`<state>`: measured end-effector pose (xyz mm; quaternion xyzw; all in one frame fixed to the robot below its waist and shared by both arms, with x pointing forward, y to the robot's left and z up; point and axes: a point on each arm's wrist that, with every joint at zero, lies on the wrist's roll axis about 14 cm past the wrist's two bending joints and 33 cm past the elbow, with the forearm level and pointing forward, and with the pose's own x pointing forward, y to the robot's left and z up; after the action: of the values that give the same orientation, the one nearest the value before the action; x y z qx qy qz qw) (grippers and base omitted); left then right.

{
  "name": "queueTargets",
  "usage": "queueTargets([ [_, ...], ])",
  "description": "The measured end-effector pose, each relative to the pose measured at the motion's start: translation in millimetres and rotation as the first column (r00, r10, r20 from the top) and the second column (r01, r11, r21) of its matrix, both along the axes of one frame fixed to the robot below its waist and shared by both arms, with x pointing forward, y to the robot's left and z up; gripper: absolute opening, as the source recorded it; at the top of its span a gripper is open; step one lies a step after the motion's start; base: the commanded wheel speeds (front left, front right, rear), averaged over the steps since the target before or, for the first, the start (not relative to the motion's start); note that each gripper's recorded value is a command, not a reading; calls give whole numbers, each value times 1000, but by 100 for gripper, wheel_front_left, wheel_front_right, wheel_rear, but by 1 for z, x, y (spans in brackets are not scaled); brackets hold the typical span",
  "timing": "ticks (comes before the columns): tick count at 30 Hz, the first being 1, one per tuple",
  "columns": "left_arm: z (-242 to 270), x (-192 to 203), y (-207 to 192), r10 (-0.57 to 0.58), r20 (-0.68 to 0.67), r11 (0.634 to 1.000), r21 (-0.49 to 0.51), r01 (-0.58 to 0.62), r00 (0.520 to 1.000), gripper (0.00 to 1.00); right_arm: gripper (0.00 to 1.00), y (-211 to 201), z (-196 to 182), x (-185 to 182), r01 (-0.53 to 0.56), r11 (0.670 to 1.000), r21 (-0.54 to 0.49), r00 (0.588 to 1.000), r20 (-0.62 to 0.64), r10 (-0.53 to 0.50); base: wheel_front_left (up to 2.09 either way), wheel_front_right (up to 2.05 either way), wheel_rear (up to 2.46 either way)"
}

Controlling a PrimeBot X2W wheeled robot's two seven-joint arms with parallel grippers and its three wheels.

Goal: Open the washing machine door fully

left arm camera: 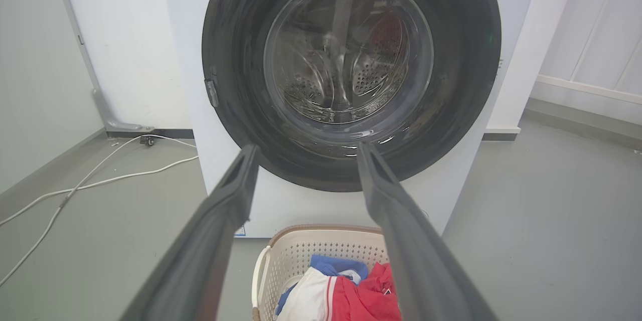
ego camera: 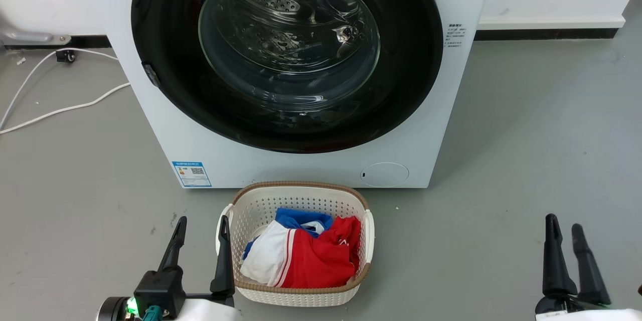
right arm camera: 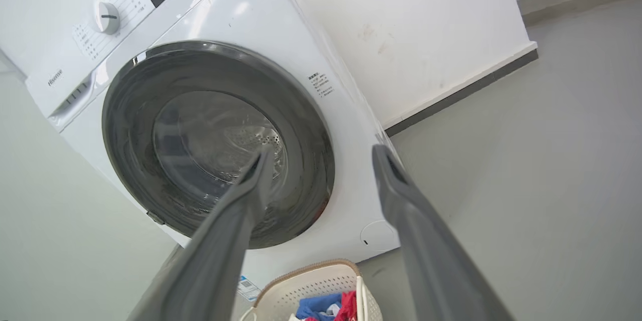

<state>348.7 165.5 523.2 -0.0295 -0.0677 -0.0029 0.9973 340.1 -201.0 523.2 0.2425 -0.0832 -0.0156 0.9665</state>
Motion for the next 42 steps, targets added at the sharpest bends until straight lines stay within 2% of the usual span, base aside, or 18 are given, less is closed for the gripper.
queueTargets([
  [4, 0, 0, 0, 1, 1, 1000, 0, -1, 1000, 100, 100, 4, -8, 0, -2, 974, 229, 1000, -9, 5, 0, 0, 0],
  [8, -1, -1, 0, 0, -4, 1000, 0, 0, 1000, 100, 100, 5, -11, 1, 2, 914, 406, 1000, -7, 1, 0, 0, 0],
  [11, -2, -2, 0, 1, -5, 1000, 0, -1, 1000, 100, 100, 8, -16, 1, 6, 846, 534, 1000, -15, 2, 0, 0, 0],
  [17, -1, -2, 0, 2, -4, 1000, 0, -2, 1000, 100, 100, 23, -23, 0, -2, 686, 727, 999, -27, 32, 0, 0, 0],
  [18, -1, -2, 0, 1, -4, 1000, 0, -1, 1000, 100, 100, 26, -25, -1, -5, 652, 758, 999, -31, 44, 0, 0, 0],
  [19, -2, -3, 1, 2, -5, 1000, 0, -2, 1000, 100, 100, 28, -27, -2, -6, 584, 811, 997, -38, 63, 0, 0, 0],
  [20, -2, -3, 0, 2, -5, 1000, 0, -2, 1000, 100, 100, 30, -27, -2, -14, 542, 840, 996, -36, 82, 0, 0, 0],
  [21, -2, -3, 1, 2, -5, 1000, 0, -2, 1000, 100, 100, 30, -26, -2, -21, 502, 864, 995, -32, 96, 0, 0, 0],
  [23, -2, -3, 1, 3, -6, 1000, 0, -3, 1000, 100, 100, 28, -27, -3, -26, 447, 894, 993, -28, 114, 0, 0, 0],
  [25, -2, -3, 1, 3, -6, 1000, 0, -3, 1000, 100, 100, 23, -28, -5, -24, 430, 902, 992, -32, 122, 0, 0, 0],
  [29, -3, -3, 1, 7, -9, 1000, 0, -7, 1000, 100, 100, 23, -28, -6, -40, 420, 906, 987, -29, 157, 0, 0, 0],
  [30, -3, -3, 2, 8, -9, 1000, 1, -8, 1000, 100, 42, 23, -28, -6, -45, 424, 905, 986, -28, 164, 0, 0, 0],
  [31, -3, -3, 2, 9, -10, 1000, 1, -9, 1000, 100, 3, 24, -28, -7, -48, 426, 903, 985, -28, 171, 0, 0, 0],
  [32, -3, -3, 2, 9, -10, 1000, 1, -9, 1000, 100, 0, 24, -28, -7, -48, 428, 902, 985, -28, 171, 0, 0, 0],
  [38, -4, -3, 3, 11, -11, 1000, 1, -11, 1000, 100, 0, 28, -25, -7, -66, 424, 903, 981, -20, 194, 0, 0, 0],
  [42, -4, -3, 3, 13, -12, 1000, 1, -13, 1000, 100, 0, 24, -24, -7, -67, 409, 910, 982, -12, 188, 0, 0, 0],
])
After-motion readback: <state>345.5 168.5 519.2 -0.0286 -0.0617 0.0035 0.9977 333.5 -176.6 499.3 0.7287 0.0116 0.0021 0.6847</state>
